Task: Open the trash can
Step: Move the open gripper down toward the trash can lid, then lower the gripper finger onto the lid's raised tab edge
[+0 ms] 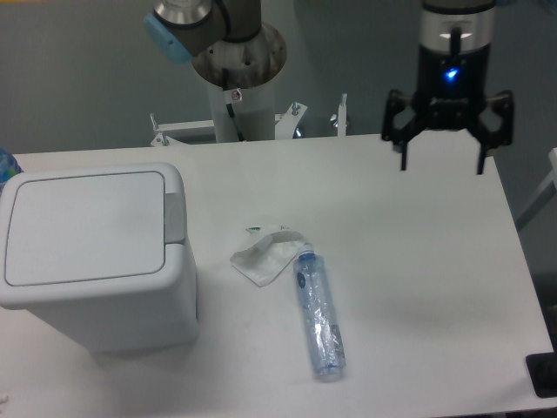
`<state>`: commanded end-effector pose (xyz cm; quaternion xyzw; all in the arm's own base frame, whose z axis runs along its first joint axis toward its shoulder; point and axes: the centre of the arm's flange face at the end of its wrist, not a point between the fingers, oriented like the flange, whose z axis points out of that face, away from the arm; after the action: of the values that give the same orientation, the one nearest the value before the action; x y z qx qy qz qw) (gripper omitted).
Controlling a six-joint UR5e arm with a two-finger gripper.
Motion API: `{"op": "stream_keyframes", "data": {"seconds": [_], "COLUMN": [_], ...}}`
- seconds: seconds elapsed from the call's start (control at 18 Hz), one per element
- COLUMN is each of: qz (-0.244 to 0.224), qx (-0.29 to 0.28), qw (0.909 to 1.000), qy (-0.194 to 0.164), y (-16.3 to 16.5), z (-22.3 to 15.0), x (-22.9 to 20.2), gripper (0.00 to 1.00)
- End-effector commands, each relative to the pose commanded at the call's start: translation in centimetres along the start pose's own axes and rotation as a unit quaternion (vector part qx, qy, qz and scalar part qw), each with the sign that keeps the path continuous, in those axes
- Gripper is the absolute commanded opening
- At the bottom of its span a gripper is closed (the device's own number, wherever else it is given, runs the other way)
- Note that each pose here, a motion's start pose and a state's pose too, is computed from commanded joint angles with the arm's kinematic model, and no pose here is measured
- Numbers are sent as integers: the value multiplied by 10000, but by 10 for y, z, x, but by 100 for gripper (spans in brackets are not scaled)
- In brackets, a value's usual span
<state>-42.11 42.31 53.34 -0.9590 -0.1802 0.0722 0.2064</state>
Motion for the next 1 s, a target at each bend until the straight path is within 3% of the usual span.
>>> {"op": "stream_keyframes", "data": {"seconds": [0.22, 0.44, 0.83, 1.0], "qz": [-664, -1032, -1357, -1288], "qx": [112, 158, 143, 91], "qw": [9966, 9896, 9813, 9814], "qy": [484, 987, 1360, 1423], "y": [-12, -9, -21, -23], "z": [11, 19, 23, 27], "x": [41, 63, 107, 121], "gripper": [100, 100, 100, 100]}}
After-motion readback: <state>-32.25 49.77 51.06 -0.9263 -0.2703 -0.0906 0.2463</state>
